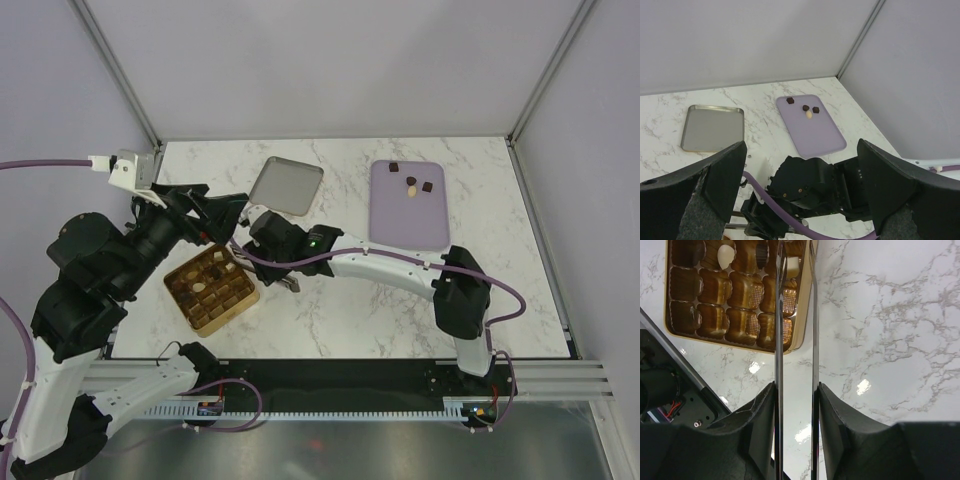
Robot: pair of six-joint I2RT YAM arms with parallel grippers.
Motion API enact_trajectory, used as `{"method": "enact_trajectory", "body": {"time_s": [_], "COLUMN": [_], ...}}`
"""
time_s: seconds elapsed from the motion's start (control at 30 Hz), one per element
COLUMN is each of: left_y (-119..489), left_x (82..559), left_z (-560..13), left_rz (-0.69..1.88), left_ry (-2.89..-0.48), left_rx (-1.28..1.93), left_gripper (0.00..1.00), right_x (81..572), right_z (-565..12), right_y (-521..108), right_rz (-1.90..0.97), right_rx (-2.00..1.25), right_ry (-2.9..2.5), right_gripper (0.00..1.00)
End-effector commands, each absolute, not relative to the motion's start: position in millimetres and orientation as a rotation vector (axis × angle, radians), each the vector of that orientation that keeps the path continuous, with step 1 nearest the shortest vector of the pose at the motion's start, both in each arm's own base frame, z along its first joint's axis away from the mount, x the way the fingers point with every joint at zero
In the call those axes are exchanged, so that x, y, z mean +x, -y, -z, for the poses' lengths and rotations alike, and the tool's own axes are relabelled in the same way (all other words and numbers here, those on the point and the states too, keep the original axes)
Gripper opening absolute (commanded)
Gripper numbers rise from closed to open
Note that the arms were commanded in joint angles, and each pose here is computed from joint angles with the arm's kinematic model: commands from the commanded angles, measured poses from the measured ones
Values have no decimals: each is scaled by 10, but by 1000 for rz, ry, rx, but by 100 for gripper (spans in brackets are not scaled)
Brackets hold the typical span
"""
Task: Pack the chocolate
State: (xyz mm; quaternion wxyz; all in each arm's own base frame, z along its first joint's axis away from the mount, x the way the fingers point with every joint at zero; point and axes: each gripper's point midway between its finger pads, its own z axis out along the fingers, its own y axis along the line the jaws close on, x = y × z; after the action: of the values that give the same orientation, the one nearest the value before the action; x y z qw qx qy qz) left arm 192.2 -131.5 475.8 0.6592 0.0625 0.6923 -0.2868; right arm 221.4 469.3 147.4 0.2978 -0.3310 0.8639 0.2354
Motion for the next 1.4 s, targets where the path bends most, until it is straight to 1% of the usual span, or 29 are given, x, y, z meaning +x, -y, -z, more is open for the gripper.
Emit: {"method": "enact_trajectory", "body": {"time_s": [0.0,0.17,0.27,0.3,0.37,0.4,0.47,0.5,0.67,0.87,1.07,1.37], "left_y": [1338,1363,1383,1392,1418,1432,1493,1534,1700,1775,1798,1787], "left_x": [1921,1934,1982,2007,2049,2074,2126,2142,2253,2332,2347,2358], "left_z": [-4765,-4740,-4643,-4607,-4498,-4449,-4291,-4227,-3886,-3614,-3579,-3588], "left_rz": [672,670,644,635,621,615,612,616,613,588,588,579], "left_ry": [-1566,-1573,-1596,-1607,-1633,-1646,-1688,-1706,-1805,-1878,-1889,-1886], "left_rx": [131,144,159,159,165,164,170,182,215,233,237,236], "left_gripper": [100,100,100,100,100,100,100,100,100,100,100,100], "right_x": [2370,2593,2820,2962,3103,3261,3380,3543,3864,4080,4219,4345], "right_z": [-2127,-2321,-2298,-2215,-2233,-2148,-2098,-2076,-1866,-1670,-1554,-1393], "right_y": [-4581,-4216,-3870,-3659,-3376,-3112,-2790,-2514,-1641,-908,-597,-567], "right_rz": [-631,-562,-502,-456,-409,-353,-279,-216,-31,95,126,95], "right_rx": [-775,-670,-589,-541,-471,-404,-333,-249,-22,178,282,301], "right_ry": [-2158,-2148,-2176,-2207,-2221,-2248,-2269,-2277,-2331,-2368,-2379,-2394], "right_gripper": [45,44,44,44,44,44,44,44,45,46,46,48]}}
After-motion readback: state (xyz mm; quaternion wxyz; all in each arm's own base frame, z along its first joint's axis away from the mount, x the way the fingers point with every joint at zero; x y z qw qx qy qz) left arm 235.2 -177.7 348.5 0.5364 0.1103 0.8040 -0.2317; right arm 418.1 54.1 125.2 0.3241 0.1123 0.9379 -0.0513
